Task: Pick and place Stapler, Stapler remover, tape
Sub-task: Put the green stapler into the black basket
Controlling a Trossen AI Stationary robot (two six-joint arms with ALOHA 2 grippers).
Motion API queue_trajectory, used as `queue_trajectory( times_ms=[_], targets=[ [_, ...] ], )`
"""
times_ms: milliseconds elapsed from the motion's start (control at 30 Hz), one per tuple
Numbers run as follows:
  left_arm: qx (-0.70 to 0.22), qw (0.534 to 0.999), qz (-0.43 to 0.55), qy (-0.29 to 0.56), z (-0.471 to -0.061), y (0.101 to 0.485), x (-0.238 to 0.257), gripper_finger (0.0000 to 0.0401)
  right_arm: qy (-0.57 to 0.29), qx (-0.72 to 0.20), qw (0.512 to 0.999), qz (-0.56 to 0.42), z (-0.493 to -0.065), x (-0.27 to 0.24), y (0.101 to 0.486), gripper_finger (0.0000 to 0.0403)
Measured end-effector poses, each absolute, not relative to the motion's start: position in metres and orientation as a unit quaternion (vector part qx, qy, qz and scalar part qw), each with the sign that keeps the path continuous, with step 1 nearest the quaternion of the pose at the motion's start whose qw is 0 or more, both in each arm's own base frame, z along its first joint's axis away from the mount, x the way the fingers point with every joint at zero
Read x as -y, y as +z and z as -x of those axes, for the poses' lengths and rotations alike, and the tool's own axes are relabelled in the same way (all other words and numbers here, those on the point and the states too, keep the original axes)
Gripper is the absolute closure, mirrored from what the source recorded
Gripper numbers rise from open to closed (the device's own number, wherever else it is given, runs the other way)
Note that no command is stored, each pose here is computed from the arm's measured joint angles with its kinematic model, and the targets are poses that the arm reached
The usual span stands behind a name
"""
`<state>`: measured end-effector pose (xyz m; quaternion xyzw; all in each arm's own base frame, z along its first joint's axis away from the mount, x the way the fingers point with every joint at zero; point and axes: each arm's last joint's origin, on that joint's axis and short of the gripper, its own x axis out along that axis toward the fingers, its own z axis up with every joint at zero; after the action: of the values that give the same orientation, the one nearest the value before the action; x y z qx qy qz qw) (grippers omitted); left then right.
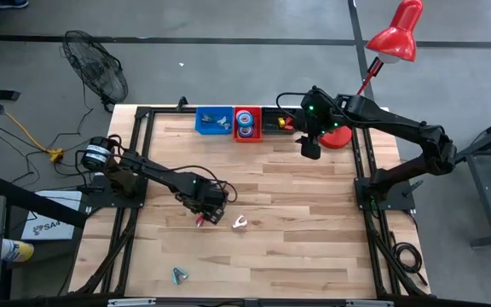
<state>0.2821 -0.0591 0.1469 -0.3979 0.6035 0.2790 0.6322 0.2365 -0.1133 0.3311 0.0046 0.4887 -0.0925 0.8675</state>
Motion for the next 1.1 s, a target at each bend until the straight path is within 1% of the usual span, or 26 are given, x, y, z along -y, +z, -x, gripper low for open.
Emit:
queue_trajectory(
  times_ms=[200,467,800,1100],
  targets=[
    [-0.598,0.628,0.406,0.290,-0.2823,0.1463,0.0590,0.0209,-0.093,-0.489,0.867,-0.005,-0.2364,0.1133,0.3311,0.0213],
    [-0.599,0.626,0.405,0.291,-0.2818,0.1460,0.0589,0.0225,-0.093,-0.491,0.866,-0.005,-0.2361,0.1132,0.3309,0.0213],
    [-0.603,0.624,0.401,0.292,-0.2808,0.1456,0.0587,0.0262,-0.093,-0.491,0.866,-0.005,-0.2361,0.1132,0.3309,0.0213],
    [-0.606,0.629,0.394,0.286,-0.2810,0.1456,0.0587,0.0282,-0.093,-0.491,0.866,-0.005,-0.2361,0.1132,0.3308,0.0213]
  ],
)
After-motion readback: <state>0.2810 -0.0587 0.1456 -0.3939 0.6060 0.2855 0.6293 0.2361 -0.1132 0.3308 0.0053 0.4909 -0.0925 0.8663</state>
